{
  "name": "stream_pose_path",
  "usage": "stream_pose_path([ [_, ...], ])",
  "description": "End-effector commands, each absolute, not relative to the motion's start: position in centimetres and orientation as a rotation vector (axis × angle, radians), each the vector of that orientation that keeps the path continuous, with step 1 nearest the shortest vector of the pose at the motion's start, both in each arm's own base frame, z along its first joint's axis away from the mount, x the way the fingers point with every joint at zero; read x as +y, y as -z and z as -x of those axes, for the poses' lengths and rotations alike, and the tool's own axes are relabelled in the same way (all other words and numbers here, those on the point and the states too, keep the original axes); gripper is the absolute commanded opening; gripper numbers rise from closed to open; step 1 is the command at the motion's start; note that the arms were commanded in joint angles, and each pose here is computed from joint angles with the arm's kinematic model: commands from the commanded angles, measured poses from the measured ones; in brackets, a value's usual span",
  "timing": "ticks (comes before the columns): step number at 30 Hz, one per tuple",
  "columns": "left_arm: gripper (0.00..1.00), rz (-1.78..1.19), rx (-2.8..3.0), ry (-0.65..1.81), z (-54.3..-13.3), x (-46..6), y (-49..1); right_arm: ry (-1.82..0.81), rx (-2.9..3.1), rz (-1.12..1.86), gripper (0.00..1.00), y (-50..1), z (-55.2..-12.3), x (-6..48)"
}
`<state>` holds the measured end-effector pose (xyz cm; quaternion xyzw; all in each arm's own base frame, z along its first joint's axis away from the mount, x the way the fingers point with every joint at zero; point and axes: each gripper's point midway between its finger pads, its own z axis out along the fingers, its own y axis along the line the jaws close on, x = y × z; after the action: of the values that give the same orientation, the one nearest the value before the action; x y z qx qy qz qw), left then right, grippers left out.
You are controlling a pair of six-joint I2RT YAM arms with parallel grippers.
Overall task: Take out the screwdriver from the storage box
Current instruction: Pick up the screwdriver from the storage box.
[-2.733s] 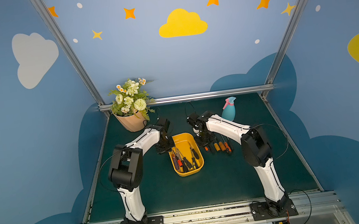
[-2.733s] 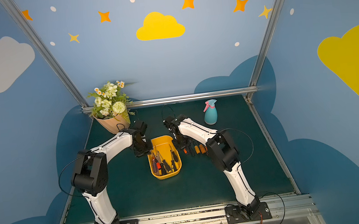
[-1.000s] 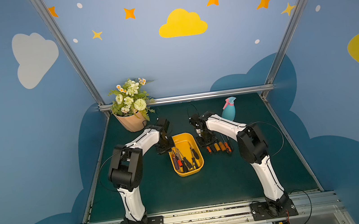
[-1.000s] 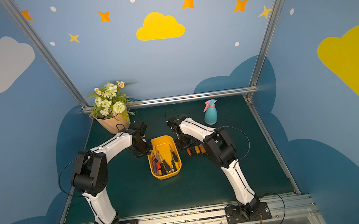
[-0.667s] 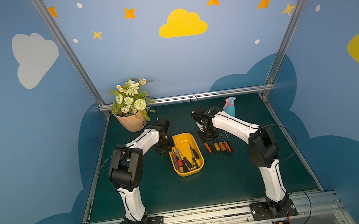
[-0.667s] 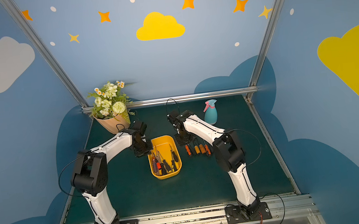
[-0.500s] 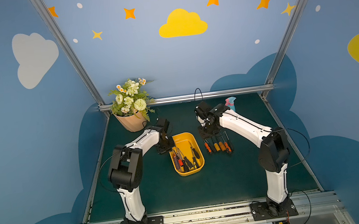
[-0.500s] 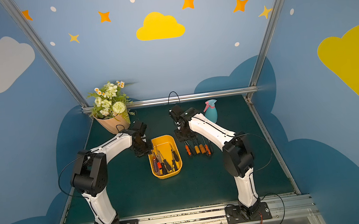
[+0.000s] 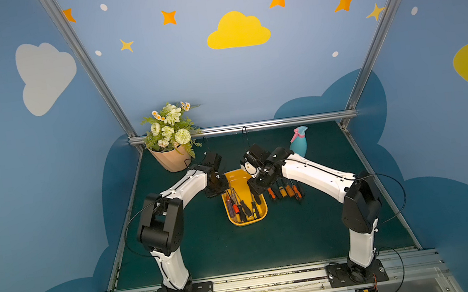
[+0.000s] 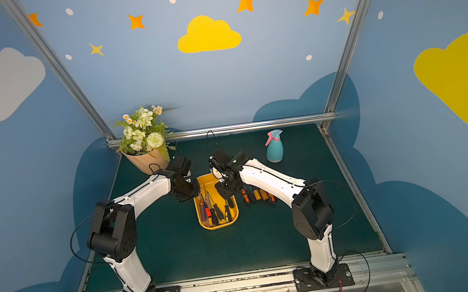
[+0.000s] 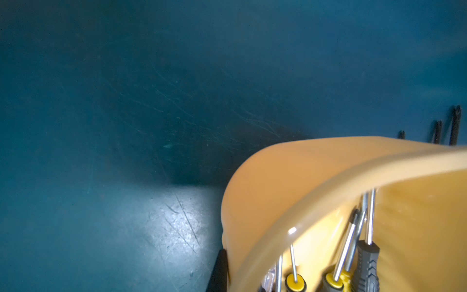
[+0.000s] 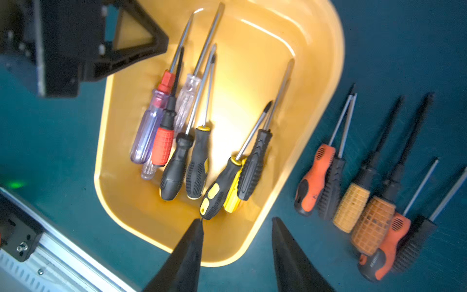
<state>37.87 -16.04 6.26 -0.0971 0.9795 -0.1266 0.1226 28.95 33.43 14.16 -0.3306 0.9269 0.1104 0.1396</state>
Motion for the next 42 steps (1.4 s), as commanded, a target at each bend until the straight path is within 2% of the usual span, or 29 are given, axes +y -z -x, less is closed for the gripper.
stream_pose_path([
  [1, 0.02, 0.272, 2.807, 0.440, -38.2, -16.7, -8.3, -0.310, 2.697, 0.977, 0.46, -13.3, -28.2, 34.1],
  [7, 0.02, 0.277, 2.804, 0.425, -38.2, -16.4, -8.3, -0.282, 2.825, 1.002, 0.43, -10.4, -26.4, 34.8],
  [24, 0.03, 0.299, 2.807, 0.404, -37.5, -15.3, -7.9, -0.153, 3.131, 0.913, 0.41, -4.0, -23.2, 34.1],
  [31, 0.02, 0.302, 2.794, 0.412, -37.6, -15.3, -8.5, 0.081, 3.155, 0.849, 0.40, -2.3, -23.5, 32.0],
  [42, 0.02, 0.324, 2.802, 0.410, -37.5, -15.3, -8.8, 0.084, 3.188, 0.906, 0.34, -0.2, -23.2, 32.3],
])
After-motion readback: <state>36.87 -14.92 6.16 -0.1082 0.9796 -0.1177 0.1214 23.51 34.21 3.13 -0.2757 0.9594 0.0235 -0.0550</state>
